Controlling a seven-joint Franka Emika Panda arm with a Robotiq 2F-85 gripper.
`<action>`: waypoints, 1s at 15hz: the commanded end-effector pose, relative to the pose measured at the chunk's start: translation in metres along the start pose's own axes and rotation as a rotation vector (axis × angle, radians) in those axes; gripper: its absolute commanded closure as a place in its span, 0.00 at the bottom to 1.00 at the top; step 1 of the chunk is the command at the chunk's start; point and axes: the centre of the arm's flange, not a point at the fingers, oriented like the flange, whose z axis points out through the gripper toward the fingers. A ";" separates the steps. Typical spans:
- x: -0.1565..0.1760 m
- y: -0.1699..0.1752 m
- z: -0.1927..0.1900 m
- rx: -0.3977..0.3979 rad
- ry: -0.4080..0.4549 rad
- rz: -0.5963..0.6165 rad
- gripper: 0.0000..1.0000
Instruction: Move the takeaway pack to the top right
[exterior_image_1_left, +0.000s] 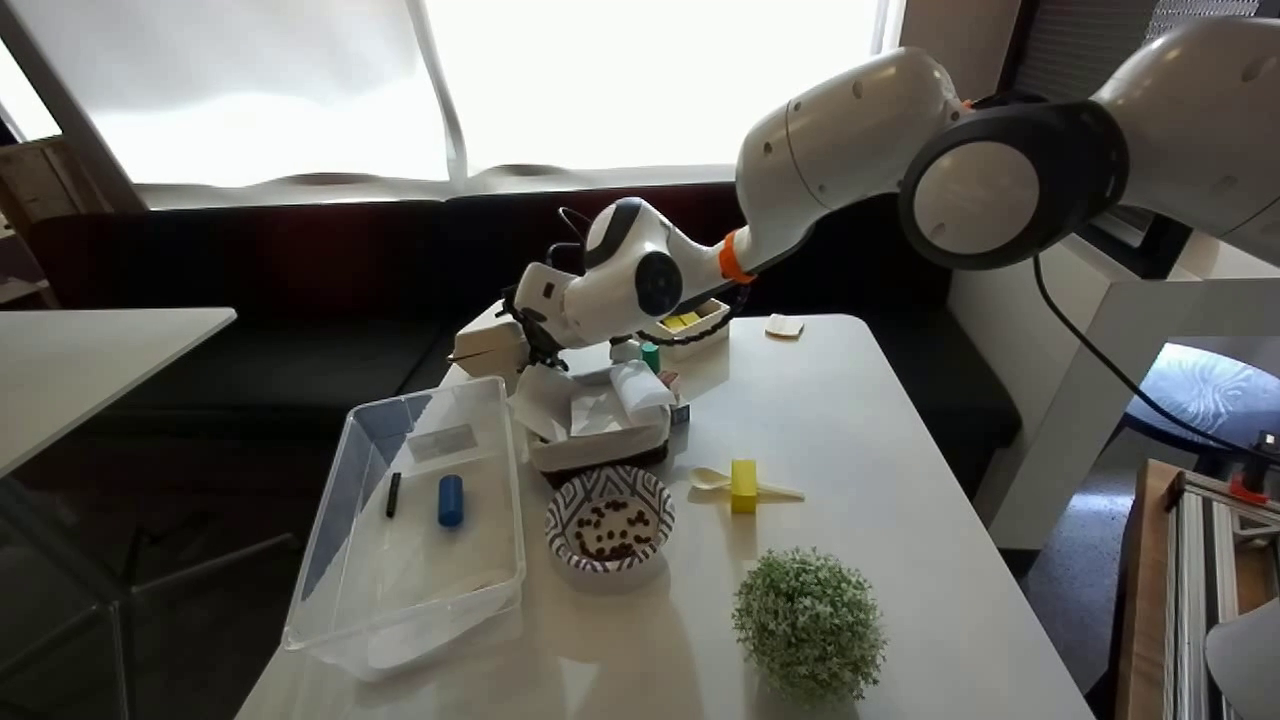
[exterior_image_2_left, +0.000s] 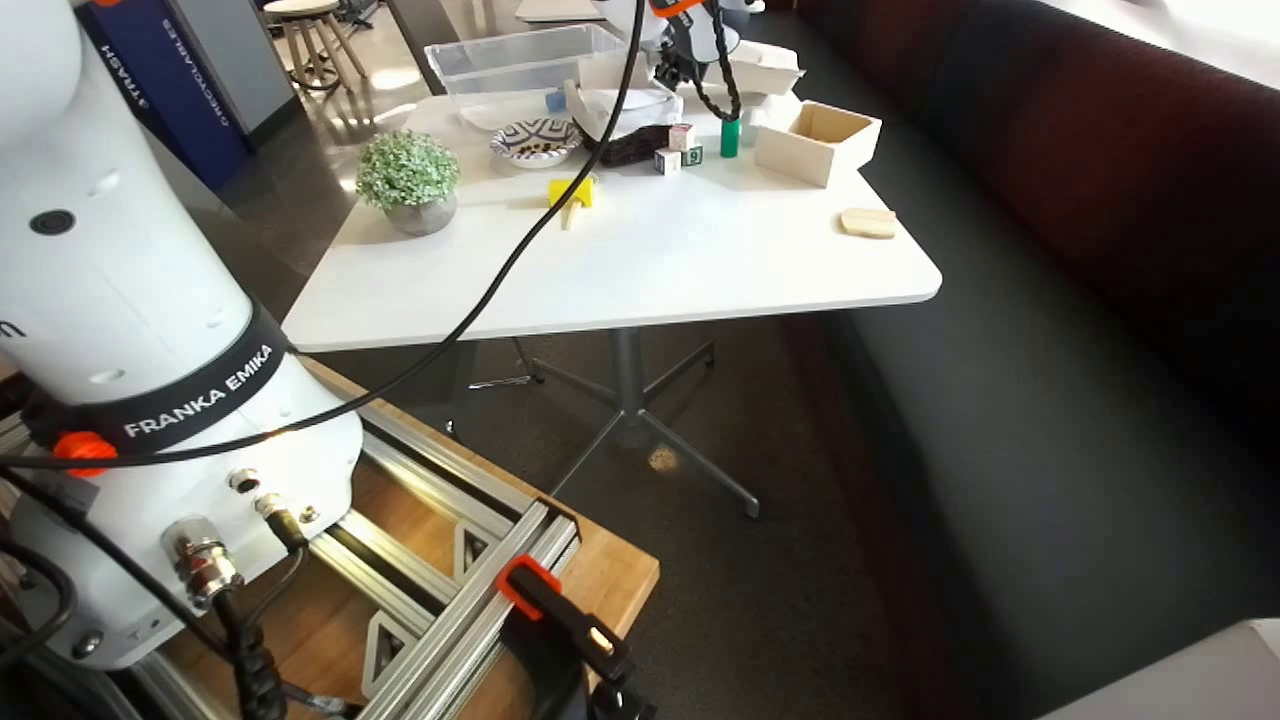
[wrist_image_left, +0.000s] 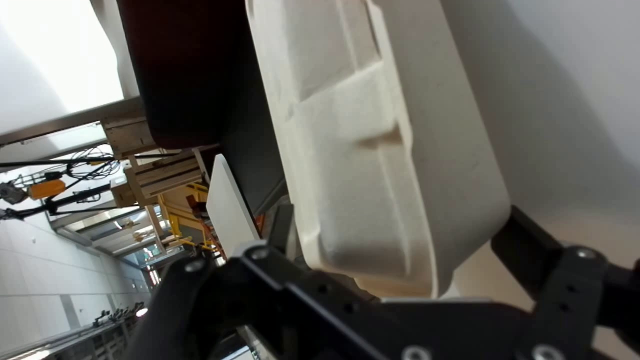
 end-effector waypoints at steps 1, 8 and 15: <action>0.006 0.010 0.004 0.002 0.027 0.026 0.00; 0.002 0.030 -0.030 0.130 -0.165 0.111 0.00; 0.015 0.030 -0.077 0.279 -0.120 0.287 0.00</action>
